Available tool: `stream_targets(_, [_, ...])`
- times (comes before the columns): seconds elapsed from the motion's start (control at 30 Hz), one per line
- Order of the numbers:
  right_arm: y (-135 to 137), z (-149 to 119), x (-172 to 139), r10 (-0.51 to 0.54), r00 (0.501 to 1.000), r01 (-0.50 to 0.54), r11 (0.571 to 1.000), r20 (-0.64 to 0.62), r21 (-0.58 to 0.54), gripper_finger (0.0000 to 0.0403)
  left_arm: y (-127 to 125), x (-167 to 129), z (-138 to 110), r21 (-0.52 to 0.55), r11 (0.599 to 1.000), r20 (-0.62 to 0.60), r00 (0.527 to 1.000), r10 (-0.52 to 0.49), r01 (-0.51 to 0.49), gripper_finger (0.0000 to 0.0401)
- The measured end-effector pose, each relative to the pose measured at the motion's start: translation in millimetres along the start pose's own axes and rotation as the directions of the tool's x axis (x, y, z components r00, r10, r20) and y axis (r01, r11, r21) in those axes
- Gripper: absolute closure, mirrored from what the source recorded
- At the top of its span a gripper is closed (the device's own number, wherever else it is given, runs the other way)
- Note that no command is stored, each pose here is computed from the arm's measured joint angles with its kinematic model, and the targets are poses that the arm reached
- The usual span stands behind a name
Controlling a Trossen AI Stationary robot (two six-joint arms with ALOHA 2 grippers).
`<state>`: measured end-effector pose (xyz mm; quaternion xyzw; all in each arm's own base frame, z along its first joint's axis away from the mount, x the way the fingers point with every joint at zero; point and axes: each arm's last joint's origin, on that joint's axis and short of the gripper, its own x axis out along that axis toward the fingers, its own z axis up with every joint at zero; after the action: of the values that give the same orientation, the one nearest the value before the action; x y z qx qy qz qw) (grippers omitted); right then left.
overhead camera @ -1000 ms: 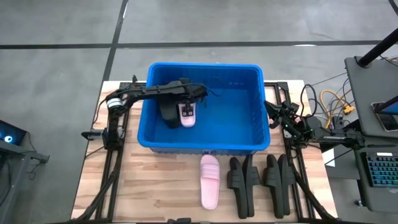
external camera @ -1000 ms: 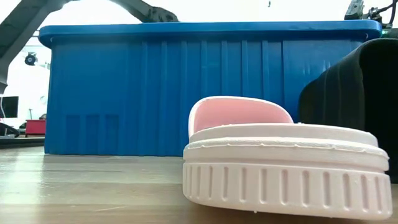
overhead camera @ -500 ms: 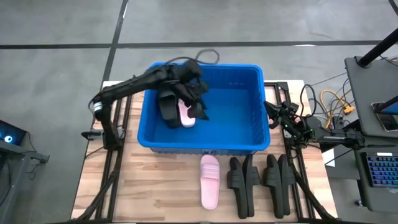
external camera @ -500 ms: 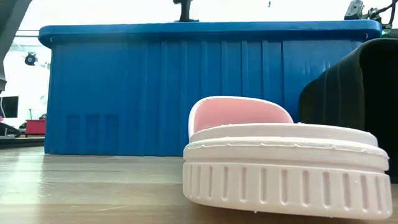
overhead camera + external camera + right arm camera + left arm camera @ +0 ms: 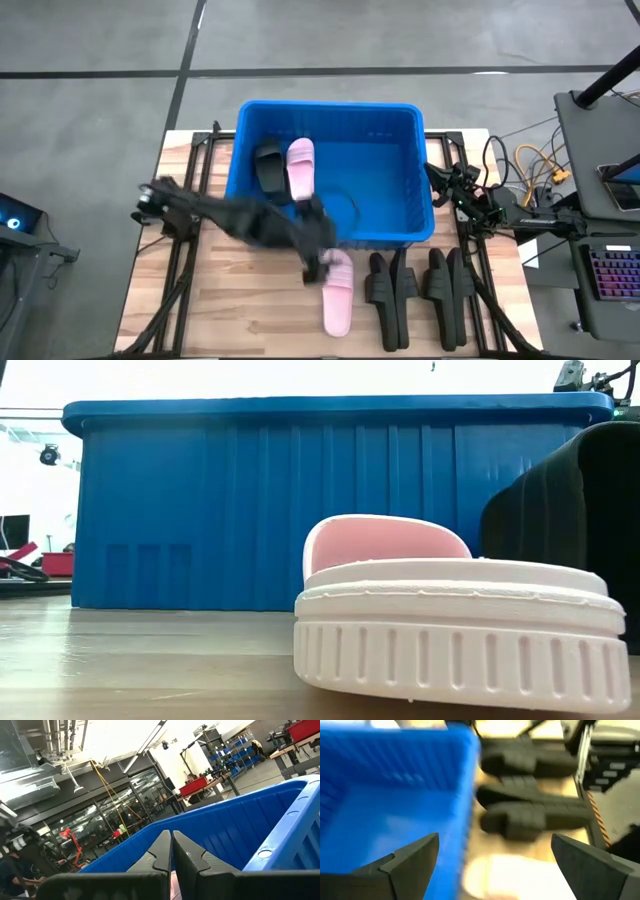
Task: Pick and place slides into bin
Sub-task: Put the pink slide into the bin
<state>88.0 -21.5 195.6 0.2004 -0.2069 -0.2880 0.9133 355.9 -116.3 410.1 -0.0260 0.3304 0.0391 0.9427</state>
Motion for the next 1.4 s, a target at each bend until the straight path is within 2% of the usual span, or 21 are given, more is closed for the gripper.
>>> stream_targets(0.1, [-0.2, -0.6, 0.0, -0.002, 1.0, 0.002, 1.0, -0.006, -0.005, 0.0394, -32.9, 33.1, -17.3, -0.055, 0.998, -0.071, 0.997, -0.018, 0.014, 0.0033])
stream_targets(0.23, [-1.5, -4.0, -0.1, -0.013, 0.999, 0.012, 1.0, -0.036, -0.027, 0.0394, -65.4, 75.9, -46.5, -0.047, 0.999, -0.187, 0.982, -0.003, -0.005, 0.0033])
stream_targets(0.47, [-1.2, -7.2, -0.3, 0.024, 0.996, -0.028, 0.999, -0.081, -0.043, 0.0394, -87.6, 125.9, -82.6, -0.01, 0.997, -0.29, 0.955, 0.068, -0.074, 0.0033])
stream_targets(0.8, [-1.0, -7.1, -0.3, 0.028, 0.996, -0.032, 0.999, -0.082, -0.042, 0.0394, -87.4, 179.9, -131.0, 0.144, 0.96, -0.387, 0.879, 0.28, -0.242, 0.0033])
stream_targets(0.9, [-1.0, -7.1, -0.3, 0.029, 0.996, -0.032, 0.999, -0.082, -0.042, 0.0394, -85.3, 190.1, -137.0, 0.163, 0.946, -0.378, 0.868, 0.322, -0.279, 0.0033])
stream_targets(1.07, [-0.8, -6.9, -0.3, 0.033, 0.996, -0.036, 0.999, -0.081, -0.04, 0.0394, -81.3, 193.8, -137.0, 0.161, 0.943, -0.38, 0.863, 0.333, -0.292, 0.0045])
stream_targets(1.17, [-0.8, -6.9, -0.3, 0.033, 0.996, -0.036, 0.999, -0.081, -0.04, 0.0394, -75.4, 196.6, -135.3, 0.161, 0.936, -0.375, 0.858, 0.352, -0.314, 0.0069])
stream_targets(1.3, [-0.8, -6.9, -0.3, 0.032, 0.996, -0.036, 0.999, -0.081, -0.04, 0.0394, -63.0, 204.6, -133.3, 0.128, 0.93, -0.385, 0.847, 0.367, -0.345, 0.0121])
stream_targets(1.4, [-0.8, -6.9, -0.3, 0.032, 0.996, -0.036, 0.999, -0.081, -0.04, 0.0394, -53.1, 212.5, -132.6, 0.081, 0.948, -0.439, 0.842, 0.312, -0.309, 0.0174])
